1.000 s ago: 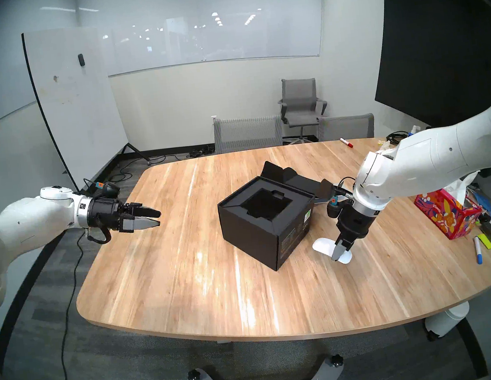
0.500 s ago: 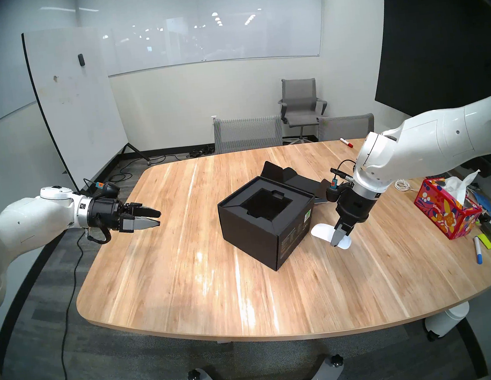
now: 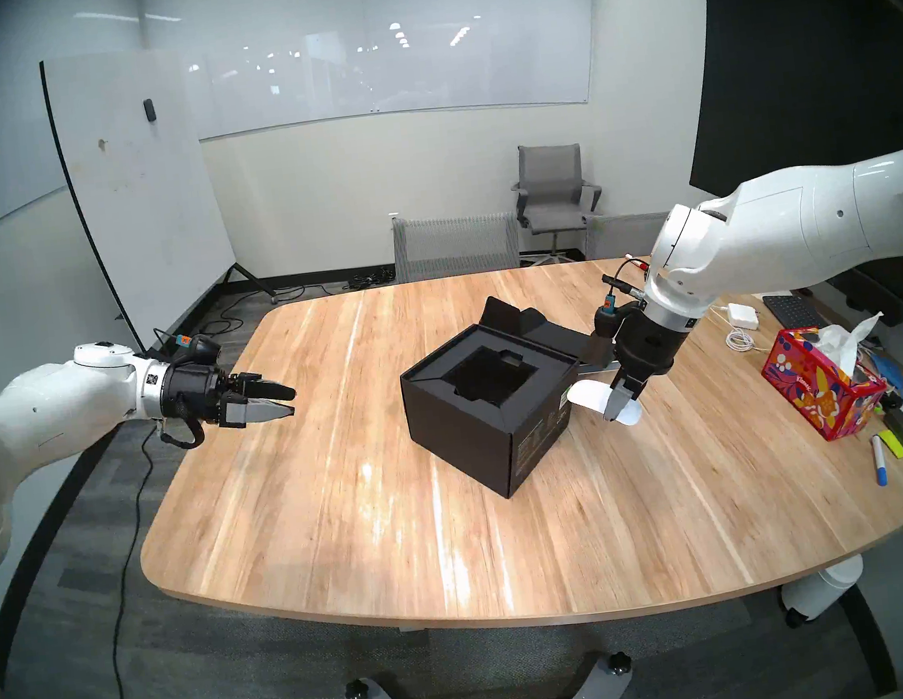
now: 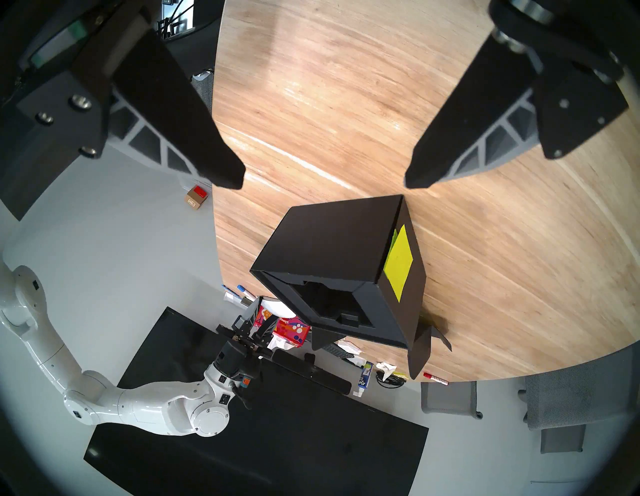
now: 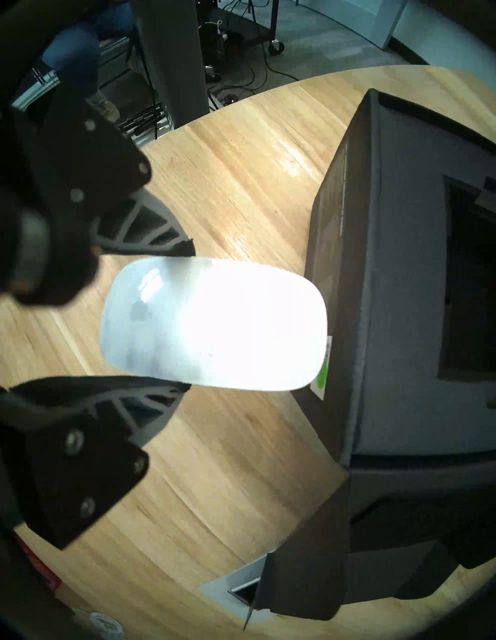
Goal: Open the box and place the mouse inside
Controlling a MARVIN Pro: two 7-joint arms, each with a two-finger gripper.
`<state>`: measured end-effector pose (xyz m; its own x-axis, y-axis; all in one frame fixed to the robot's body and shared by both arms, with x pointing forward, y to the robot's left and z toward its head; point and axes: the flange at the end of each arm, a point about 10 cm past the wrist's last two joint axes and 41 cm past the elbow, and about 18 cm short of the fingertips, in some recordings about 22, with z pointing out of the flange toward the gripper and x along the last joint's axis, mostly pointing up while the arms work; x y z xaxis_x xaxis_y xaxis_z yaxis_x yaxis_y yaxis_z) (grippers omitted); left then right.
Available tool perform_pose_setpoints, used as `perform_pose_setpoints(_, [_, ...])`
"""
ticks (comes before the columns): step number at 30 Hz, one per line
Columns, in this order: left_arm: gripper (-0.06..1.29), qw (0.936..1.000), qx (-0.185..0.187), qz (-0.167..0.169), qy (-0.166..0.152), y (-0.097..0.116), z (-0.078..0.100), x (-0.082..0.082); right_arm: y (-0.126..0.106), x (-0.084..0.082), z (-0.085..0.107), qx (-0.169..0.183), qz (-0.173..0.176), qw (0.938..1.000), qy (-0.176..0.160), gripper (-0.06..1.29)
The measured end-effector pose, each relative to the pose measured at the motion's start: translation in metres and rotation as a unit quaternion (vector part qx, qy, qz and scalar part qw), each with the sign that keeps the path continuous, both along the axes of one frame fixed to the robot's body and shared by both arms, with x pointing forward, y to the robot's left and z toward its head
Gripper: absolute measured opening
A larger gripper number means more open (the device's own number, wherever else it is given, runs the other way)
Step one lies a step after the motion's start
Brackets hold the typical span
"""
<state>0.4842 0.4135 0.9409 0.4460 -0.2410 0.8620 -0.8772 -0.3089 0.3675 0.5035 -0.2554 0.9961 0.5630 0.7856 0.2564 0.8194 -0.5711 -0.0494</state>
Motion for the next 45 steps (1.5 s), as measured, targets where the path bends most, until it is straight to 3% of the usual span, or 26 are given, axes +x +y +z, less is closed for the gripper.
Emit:
perform_pose_setpoints(19, [1.27, 1.0, 0.0, 0.0, 0.0, 0.0, 0.0, 0.0, 0.014, 0.028, 0.033, 0.017, 0.043, 0.9988, -0.018, 0.49])
perform_pose_setpoints(45, [1.27, 1.0, 0.0, 0.0, 0.0, 0.0, 0.0, 0.0, 0.039, 0.072, 0.029, 0.037, 0.091, 0.9949, -0.022, 0.48])
